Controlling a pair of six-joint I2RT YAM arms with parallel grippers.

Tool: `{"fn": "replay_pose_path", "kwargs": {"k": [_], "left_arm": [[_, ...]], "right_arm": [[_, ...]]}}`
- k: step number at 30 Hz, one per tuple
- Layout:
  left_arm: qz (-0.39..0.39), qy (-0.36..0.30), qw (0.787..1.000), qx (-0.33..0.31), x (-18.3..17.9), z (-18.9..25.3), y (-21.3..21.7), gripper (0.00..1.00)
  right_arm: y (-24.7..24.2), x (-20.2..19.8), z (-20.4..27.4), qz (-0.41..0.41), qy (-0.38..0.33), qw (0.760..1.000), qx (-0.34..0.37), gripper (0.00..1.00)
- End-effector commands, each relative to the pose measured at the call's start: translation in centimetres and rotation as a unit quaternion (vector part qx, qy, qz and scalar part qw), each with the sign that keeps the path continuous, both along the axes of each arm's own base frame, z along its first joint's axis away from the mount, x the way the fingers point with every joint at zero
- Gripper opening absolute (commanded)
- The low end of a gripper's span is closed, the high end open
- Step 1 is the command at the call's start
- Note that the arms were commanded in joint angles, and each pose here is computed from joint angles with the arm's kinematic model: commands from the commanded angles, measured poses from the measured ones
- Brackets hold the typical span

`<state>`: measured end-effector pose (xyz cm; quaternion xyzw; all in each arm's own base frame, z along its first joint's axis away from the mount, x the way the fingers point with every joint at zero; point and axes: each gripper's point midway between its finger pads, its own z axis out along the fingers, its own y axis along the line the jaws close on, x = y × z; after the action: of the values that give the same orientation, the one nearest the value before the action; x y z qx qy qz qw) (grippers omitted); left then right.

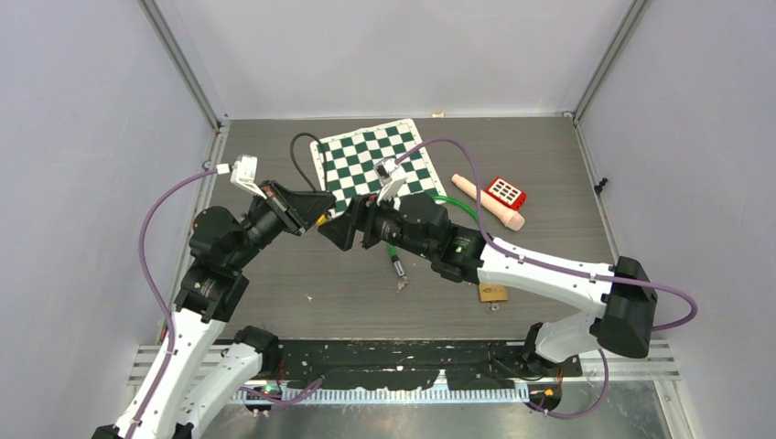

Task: Lock with the key
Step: Lock the lock.

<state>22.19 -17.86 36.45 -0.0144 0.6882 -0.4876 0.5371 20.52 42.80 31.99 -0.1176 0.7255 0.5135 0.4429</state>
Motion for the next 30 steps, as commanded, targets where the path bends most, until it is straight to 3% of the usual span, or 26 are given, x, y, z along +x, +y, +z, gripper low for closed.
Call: {"fn": "replay_pose_path", "kwargs": {"k": [1,5,14,21,26,30], "left_arm": [[-0.005,-0.072,0.997,-0.017,-1.0,3.8,0.2,0.00],[-0.020,-0.080,0.996,-0.019,-1.3,3.9,-0.2,0.00],[-0.060,-0.089,0.993,-0.044,-2.6,4.4,-1.0,0.00],[-0.084,-0.101,0.989,-0.062,-3.8,5.1,-1.3,0.00],[-0.100,-0.108,0.986,-0.074,-4.3,5.5,-1.5,0.00],[-0.098,-0.111,0.986,-0.076,-4.4,5.5,-1.5,0.00]], "right_arm": [[-1.1,-1.3,0.4,0.046,-0.026,0.998,0.020,0.85],[-1.9,-2.3,1.1,0.088,-0.042,0.994,0.055,0.88],[-2.5,-5.0,4.7,0.157,-0.062,0.968,0.187,0.82],[-2.0,-5.1,7.1,0.173,-0.061,0.954,0.236,0.63],[-1.4,-4.8,7.6,0.174,-0.049,0.953,0.245,0.59],[-1.3,-4.4,8.0,0.169,-0.049,0.952,0.252,0.49]]}}
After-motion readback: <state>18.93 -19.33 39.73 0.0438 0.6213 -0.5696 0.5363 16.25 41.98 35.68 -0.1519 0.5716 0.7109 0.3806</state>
